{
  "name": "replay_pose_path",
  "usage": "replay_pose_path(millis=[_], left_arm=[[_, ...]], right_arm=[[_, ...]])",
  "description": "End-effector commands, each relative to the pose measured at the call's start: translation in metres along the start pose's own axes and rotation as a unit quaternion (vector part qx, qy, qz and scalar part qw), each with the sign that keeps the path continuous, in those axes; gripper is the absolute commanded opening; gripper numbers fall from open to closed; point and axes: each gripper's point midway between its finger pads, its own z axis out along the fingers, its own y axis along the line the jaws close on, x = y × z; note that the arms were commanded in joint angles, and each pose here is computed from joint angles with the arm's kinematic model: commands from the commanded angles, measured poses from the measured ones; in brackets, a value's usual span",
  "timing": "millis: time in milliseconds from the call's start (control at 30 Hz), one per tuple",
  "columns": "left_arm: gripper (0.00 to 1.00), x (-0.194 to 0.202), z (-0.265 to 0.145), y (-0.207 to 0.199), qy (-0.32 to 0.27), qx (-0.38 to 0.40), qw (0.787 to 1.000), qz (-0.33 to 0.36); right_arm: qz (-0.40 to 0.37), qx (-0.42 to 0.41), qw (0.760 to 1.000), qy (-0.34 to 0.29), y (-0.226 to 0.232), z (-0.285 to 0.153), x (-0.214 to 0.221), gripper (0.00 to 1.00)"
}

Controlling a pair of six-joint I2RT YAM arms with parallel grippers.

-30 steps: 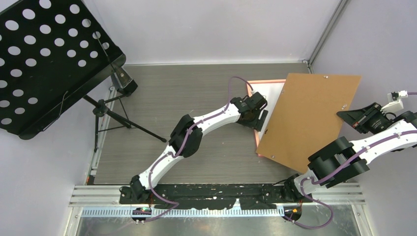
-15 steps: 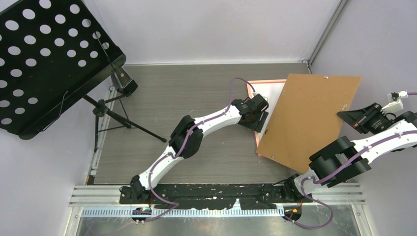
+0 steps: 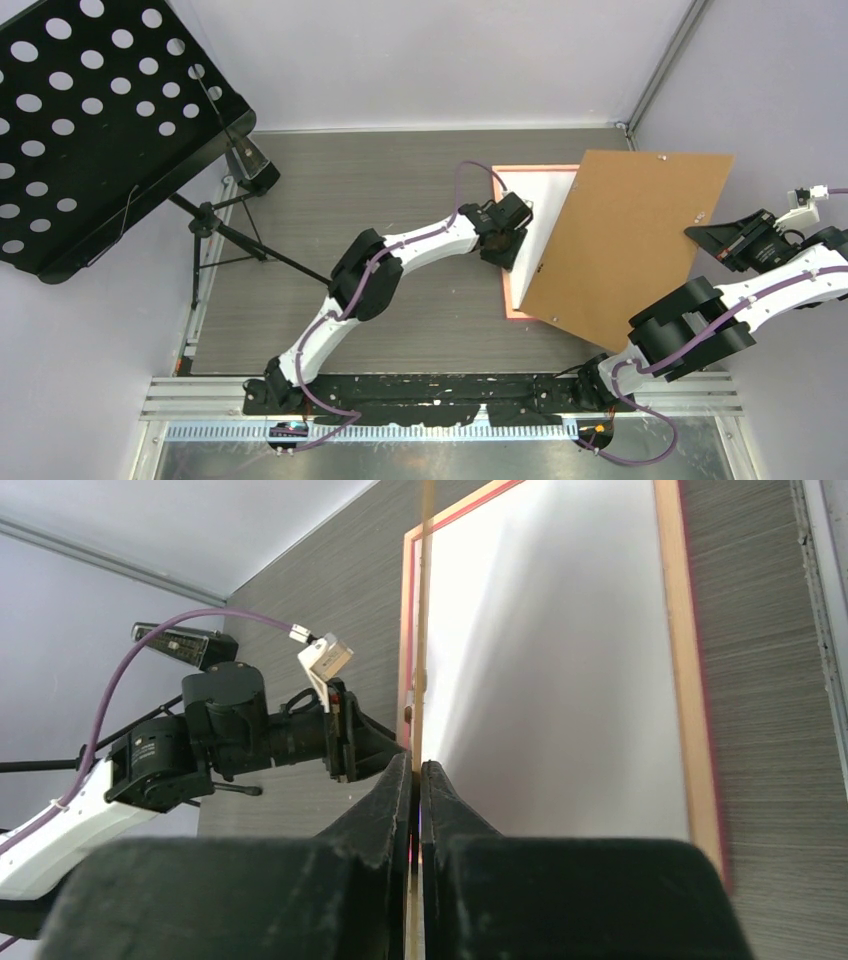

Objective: Put the photo into the frame

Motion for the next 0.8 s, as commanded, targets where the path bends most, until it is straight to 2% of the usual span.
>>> replay_pose_path(millis=[0,300,533,767], left_arm=[[0.29,0.011,-0.022,0.038,0.025,-0.027,0.999,-0.014],[0.00,0.030,-0.041,0.077,0.031,-0.040,0.998,-0.038],[0.00,0.040,-0.056,0.110,0.018,-0.058,0.996,-0.060],[0.00,0.045,-0.065,0.136,0.001,-0.086,0.992,-0.091]], right_arm=[[0.049,-0.014,0.999,-0.009,0.005,-0.003,0.004,0.06],[0.058,-0.046,0.997,0.009,0.015,0.012,0.023,0.06],[0.104,-0.088,0.991,0.000,0.015,0.024,0.026,0.05],[0.134,-0.128,0.982,0.023,0.015,0.043,0.045,0.05]])
